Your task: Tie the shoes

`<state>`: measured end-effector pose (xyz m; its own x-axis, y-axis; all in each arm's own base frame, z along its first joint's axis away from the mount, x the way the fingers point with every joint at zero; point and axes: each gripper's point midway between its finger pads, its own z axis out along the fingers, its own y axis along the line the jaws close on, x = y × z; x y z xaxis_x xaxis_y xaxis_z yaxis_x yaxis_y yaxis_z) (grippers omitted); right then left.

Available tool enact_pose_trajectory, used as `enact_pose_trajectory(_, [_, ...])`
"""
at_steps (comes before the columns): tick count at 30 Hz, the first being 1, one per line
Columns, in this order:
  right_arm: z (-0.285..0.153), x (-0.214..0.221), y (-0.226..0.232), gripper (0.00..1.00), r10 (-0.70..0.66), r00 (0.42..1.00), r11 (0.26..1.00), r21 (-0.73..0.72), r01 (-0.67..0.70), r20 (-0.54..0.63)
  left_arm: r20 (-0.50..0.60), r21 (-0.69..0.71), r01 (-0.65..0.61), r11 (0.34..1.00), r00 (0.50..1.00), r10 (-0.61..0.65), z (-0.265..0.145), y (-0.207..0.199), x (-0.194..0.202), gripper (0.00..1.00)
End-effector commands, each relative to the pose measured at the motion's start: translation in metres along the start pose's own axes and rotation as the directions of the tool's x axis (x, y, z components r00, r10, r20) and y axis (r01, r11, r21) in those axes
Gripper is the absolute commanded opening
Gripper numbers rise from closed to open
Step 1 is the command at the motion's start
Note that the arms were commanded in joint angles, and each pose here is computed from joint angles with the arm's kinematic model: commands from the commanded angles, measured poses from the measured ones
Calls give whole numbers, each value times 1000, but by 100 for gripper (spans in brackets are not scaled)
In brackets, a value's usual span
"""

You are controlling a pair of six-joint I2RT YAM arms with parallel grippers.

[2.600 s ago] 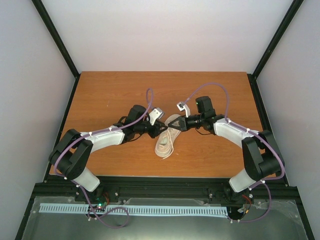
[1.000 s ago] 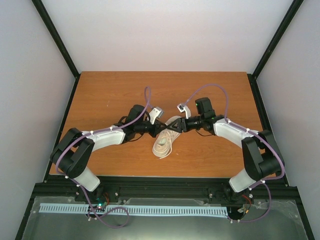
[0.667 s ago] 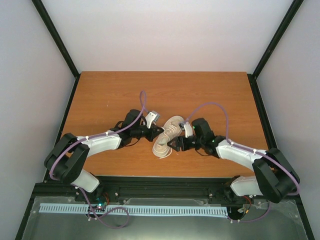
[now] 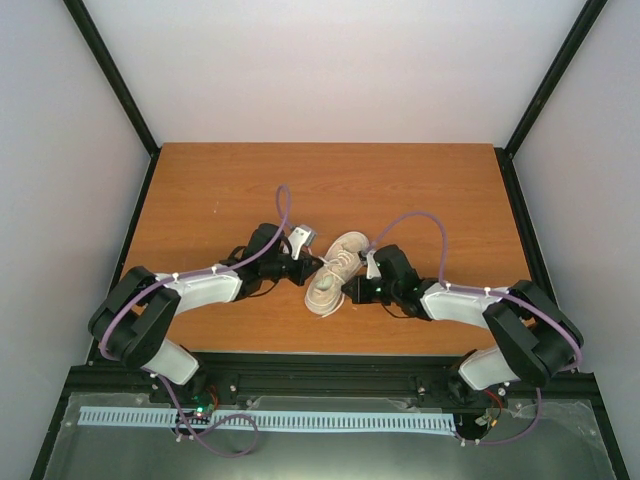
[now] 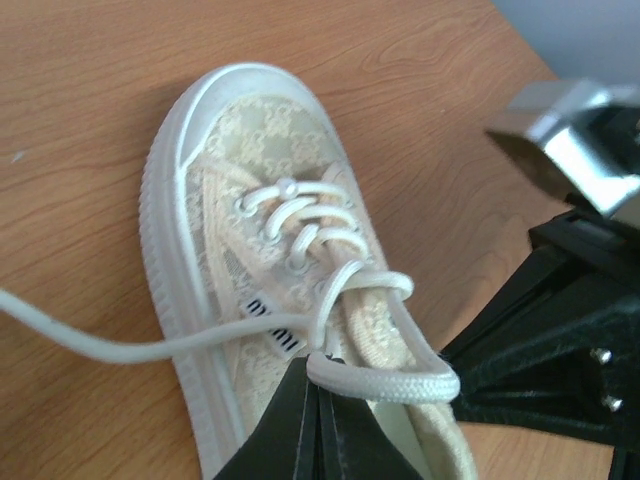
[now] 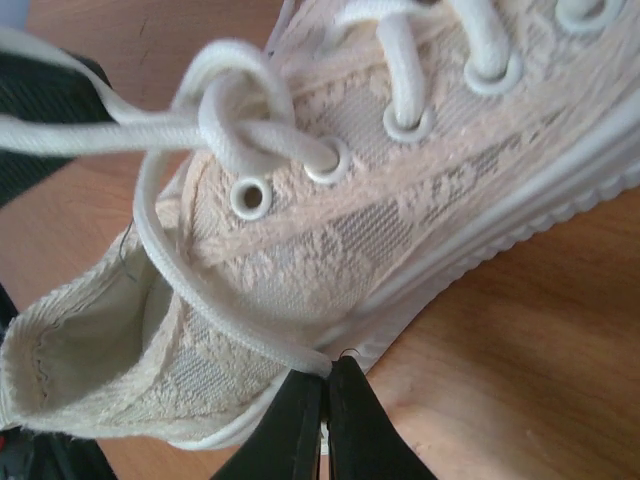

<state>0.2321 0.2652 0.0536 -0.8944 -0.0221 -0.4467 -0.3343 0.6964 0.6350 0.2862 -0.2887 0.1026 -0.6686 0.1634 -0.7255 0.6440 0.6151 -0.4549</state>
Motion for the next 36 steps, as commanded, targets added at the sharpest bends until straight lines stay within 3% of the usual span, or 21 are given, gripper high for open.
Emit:
enact_pose_trajectory(1, [-2, -18, -8, 3, 0, 999, 995, 95, -5, 53, 3, -46, 58, 997, 998, -58, 0, 12, 10, 1])
enact_pose_trajectory(15, [-21, -53, -26, 3, -60, 995, 978, 206, 43, 75, 6, 13, 58, 998, 998, -58, -4, -27, 23, 1])
enact_pose_trajectory(24, [-47, -69, -27, 3, -60, 993, 982, 183, 41, 100, 51, 66, 120, 991, 991, -123, -5, -46, 20, 1])
enact_pose_trajectory(31, [-46, -61, -4, 3, -99, 995, 993, 70, 97, 24, 106, -84, 127, 988, 987, -117, -24, -24, 17, 1])
enact_pose_trajectory(36, [-44, -52, 15, 3, -96, 995, 995, -26, 96, -14, 39, -147, 35, 989, 999, -30, -35, -18, 28, 1])
